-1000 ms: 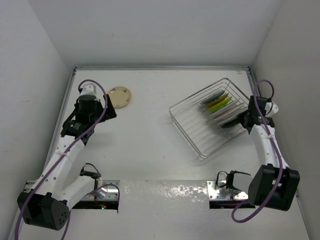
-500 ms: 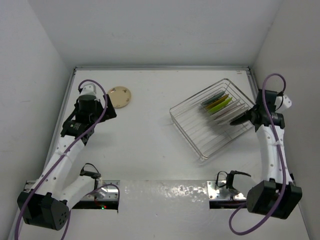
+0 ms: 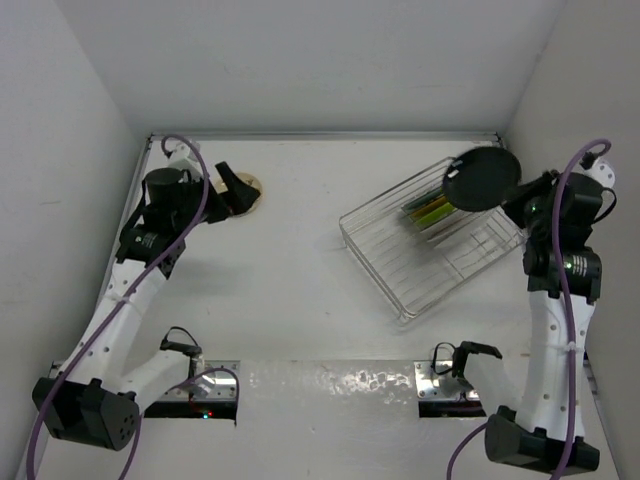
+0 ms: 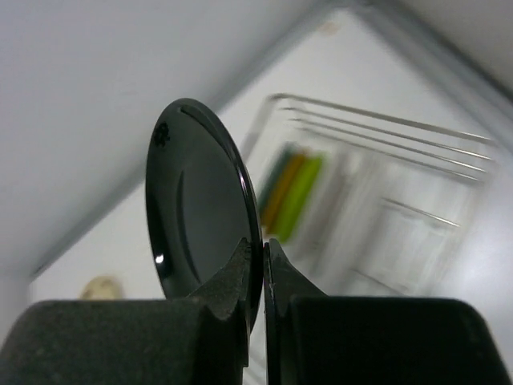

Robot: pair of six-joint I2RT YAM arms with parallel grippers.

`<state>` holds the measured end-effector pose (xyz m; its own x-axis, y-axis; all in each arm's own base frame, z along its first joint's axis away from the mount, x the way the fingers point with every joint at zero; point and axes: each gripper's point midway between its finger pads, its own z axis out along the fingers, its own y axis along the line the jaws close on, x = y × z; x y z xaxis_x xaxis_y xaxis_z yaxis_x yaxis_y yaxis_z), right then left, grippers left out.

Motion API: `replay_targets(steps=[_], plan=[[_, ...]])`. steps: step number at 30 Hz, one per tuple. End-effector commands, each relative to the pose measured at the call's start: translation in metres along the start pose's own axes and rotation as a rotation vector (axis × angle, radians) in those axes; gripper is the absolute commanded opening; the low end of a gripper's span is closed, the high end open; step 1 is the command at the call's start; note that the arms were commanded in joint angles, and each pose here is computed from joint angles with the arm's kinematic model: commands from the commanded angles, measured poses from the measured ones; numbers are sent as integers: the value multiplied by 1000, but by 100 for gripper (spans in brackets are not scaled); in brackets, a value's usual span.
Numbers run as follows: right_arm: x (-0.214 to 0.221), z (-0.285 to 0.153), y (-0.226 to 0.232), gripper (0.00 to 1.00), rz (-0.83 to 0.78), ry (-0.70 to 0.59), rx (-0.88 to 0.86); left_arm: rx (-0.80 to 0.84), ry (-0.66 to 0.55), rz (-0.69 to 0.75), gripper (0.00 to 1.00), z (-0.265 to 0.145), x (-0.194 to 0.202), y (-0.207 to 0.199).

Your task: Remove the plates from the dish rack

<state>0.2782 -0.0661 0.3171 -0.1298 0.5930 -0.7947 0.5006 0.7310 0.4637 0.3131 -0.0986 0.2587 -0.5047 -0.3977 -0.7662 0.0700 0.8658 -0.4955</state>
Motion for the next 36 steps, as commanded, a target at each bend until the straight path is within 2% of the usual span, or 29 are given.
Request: replay_targets(steps=[1, 2, 4, 5, 6, 10, 15, 22, 25, 26, 27, 28, 29, 30, 32, 33, 34, 35, 36], plan=[[-11, -14, 101, 0, -16, 40, -522, 478, 16, -69, 100, -11, -26, -95], [-5, -29, 133, 0, -12, 89, -710, 545, 41, -78, 100, -10, -23, -106], [5, -35, 156, 0, -32, 133, -814, 683, 97, -102, 100, -9, -19, -131], [13, -32, 166, 0, -65, 146, -848, 740, 65, -74, 100, -10, -28, -145], [22, -40, 181, 0, -92, 157, -880, 762, 84, -69, 100, -8, -24, -156], [49, -44, 210, 0, -123, 185, -943, 798, 95, -64, 100, 8, -22, -181], [78, -38, 223, 0, -123, 217, -955, 787, 69, -76, 100, 19, -29, -189], [113, -41, 246, 0, -166, 264, -991, 735, 114, -97, 85, 44, -19, -182], [125, -42, 252, 0, -172, 289, -999, 711, 123, -109, 61, 54, -15, -178], [128, -43, 257, 0, -172, 287, -1016, 705, 123, -110, 41, 56, -15, -177], [131, -43, 258, 0, -173, 291, -1019, 686, 119, -110, 33, 62, -15, -175], [133, -41, 258, 0, -173, 295, -1018, 663, 123, -113, 15, 66, -14, -172], [137, -37, 255, 1, -173, 297, -1005, 635, 117, -115, 7, 69, -16, -169], [137, -33, 253, 5, -174, 289, -984, 561, 85, -122, 0, 80, -20, -158], [150, -16, 235, 51, -189, 325, -867, 432, 85, -155, 0, 94, -18, -136], [144, 5, 220, 74, -187, 284, -734, 279, 77, -194, 0, 108, -13, -107], [145, 17, 205, 90, -186, 289, -630, 212, 62, -220, 0, 114, -14, -91], [142, 37, 170, 93, -209, 286, -420, 93, 36, -284, 0, 126, -16, -55], [139, 42, 156, 95, -216, 283, -346, 30, 32, -323, 0, 131, -15, -32]])
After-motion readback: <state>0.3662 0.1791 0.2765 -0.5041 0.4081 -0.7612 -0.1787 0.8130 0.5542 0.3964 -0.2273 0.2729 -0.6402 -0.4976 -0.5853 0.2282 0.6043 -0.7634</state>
